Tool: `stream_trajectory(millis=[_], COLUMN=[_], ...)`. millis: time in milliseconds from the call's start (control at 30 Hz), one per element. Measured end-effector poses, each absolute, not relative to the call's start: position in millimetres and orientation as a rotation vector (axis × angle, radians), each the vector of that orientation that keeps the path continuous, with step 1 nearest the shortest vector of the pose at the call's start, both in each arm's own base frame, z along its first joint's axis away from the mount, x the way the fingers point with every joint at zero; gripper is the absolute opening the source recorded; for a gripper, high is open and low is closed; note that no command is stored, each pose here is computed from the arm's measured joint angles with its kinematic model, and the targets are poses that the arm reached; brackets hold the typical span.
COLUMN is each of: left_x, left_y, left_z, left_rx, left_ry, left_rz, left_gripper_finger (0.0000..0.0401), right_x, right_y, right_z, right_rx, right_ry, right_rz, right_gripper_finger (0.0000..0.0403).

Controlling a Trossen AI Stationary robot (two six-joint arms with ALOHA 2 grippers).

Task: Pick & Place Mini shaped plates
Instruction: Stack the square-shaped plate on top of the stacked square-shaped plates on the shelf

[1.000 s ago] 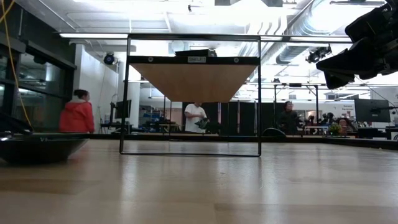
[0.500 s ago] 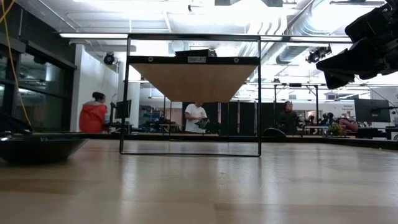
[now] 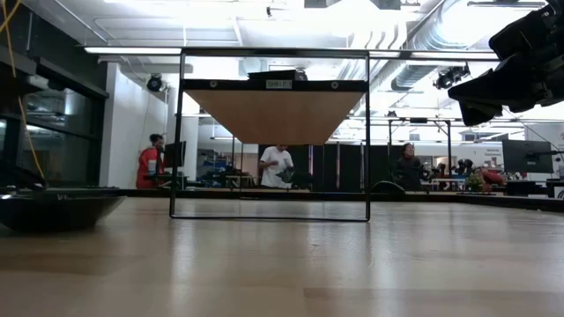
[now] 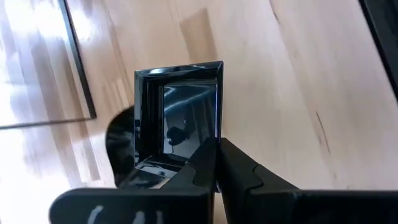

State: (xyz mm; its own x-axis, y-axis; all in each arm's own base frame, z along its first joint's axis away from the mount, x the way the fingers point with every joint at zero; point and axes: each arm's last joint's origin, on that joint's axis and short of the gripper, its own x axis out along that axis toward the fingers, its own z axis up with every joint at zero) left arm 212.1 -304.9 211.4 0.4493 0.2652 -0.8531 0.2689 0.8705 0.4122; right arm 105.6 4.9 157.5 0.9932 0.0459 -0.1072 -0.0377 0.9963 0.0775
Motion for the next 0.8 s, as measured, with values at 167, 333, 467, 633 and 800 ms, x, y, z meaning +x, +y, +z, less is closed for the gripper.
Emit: stream_trajectory(millis=[167, 333, 467, 633, 800], left_x=[233, 259, 279, 304, 326], left_y=[-297, -284, -271, -251, -233], left_z=[223, 237, 249, 266, 290], left_rx=[0.537, 0.555, 0.564, 0.56, 0.552], left_ry=[1.115, 1.106, 1.095, 1.073, 1.023], left_rz=[-0.007, -0.019, -0.022, -0.014, -0.012], left_gripper_finger=[0.0004, 0.0004, 0.0004, 0.0004, 0.0004], right_x=[106, 106, 106, 106, 106], right_y=[5, 5, 5, 5, 5], right_z=[157, 157, 157, 157, 157], right_rx=[0.075, 0.075, 0.075, 0.075, 0.075], right_ry=[0.109, 0.109, 0.109, 0.109, 0.109], right_rz=[0.042, 0.042, 0.042, 0.042, 0.042], right_gripper_finger=[0.0005, 0.0005, 0.0005, 0.0005, 0.0005])
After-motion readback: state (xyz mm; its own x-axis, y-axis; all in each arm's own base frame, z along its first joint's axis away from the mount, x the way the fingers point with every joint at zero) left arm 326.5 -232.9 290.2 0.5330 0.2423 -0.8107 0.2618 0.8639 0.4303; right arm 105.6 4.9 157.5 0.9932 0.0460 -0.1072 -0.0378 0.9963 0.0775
